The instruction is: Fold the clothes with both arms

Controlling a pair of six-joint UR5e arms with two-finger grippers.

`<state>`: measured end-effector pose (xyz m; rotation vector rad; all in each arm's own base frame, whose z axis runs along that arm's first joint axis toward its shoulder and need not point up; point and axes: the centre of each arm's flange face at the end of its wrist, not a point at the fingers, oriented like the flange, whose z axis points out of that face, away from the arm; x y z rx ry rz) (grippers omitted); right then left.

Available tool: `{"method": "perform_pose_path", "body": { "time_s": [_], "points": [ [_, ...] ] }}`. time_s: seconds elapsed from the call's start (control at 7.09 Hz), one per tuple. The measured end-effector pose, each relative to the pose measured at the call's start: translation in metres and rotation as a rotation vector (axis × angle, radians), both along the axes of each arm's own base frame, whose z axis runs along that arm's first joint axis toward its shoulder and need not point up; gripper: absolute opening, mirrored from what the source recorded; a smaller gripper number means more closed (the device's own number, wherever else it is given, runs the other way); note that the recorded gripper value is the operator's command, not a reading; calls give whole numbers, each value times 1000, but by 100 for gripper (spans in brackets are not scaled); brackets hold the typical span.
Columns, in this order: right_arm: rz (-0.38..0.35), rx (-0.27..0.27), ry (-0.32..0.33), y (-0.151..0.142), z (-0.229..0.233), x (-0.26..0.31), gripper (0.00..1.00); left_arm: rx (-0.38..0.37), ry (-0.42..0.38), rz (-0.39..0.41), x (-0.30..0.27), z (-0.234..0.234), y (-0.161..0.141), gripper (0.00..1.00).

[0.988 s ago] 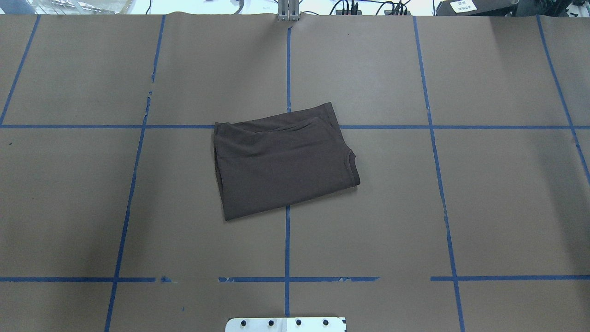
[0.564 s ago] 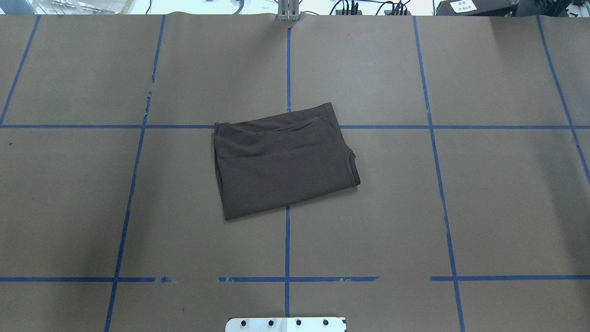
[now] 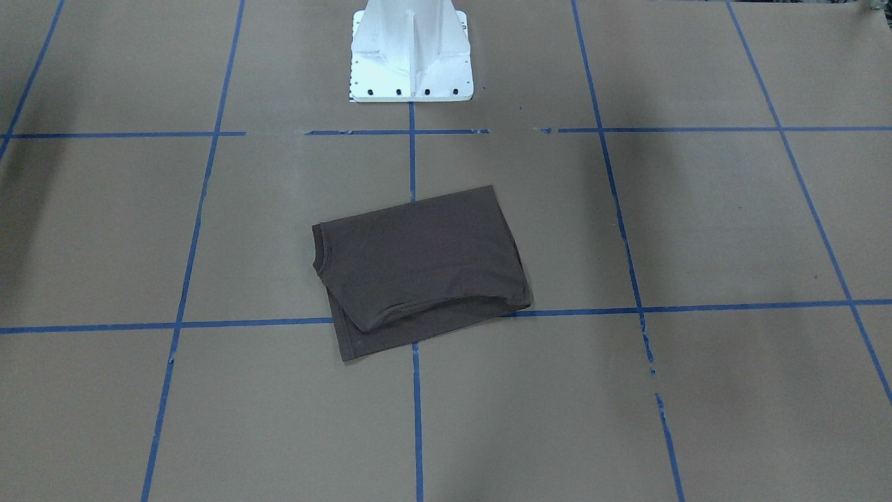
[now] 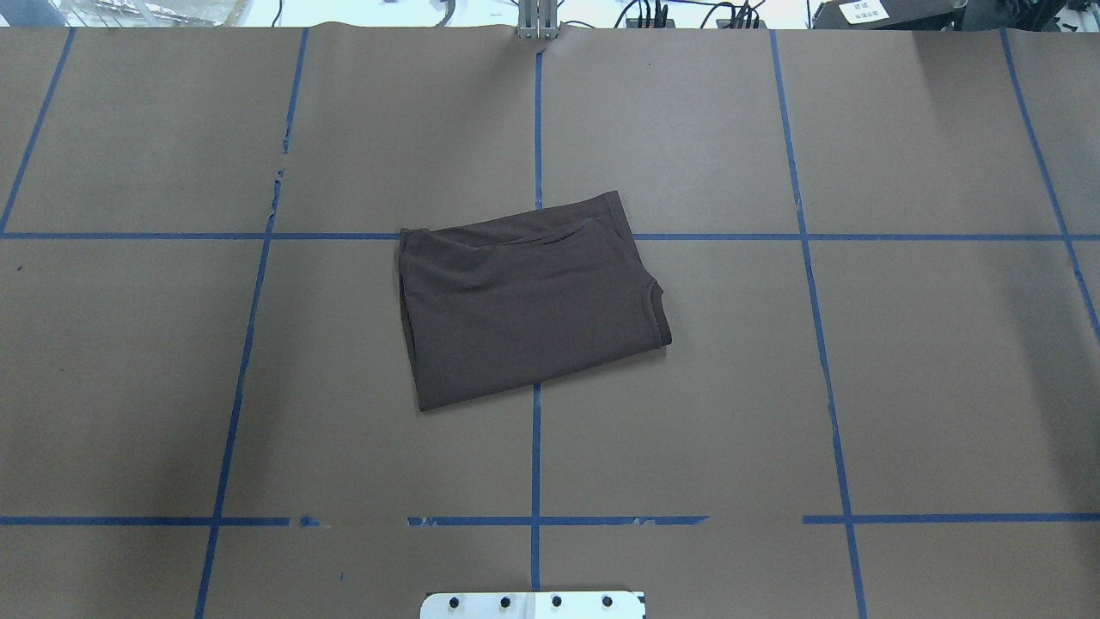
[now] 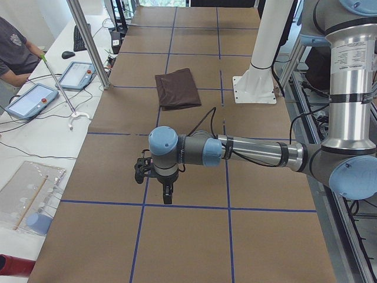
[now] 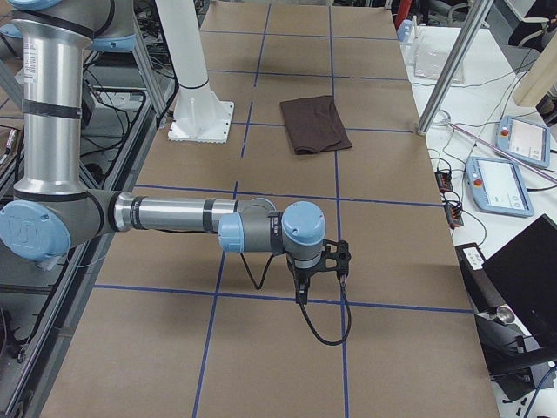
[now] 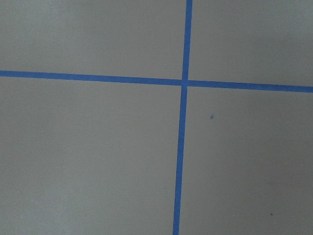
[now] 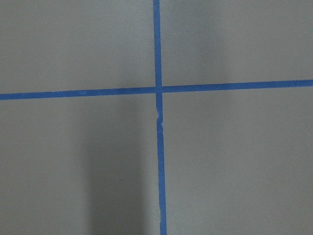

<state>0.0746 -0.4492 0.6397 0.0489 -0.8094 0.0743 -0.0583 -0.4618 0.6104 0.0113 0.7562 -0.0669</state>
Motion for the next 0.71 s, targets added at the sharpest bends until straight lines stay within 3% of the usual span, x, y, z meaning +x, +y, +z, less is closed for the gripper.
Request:
{"method": "perform_pose_path", "body": {
  "time_s": [0.71],
  "points": [
    [-1, 0, 2, 0, 1, 0, 100, 10, 2, 3, 0, -3, 1, 100]
  ]
}}
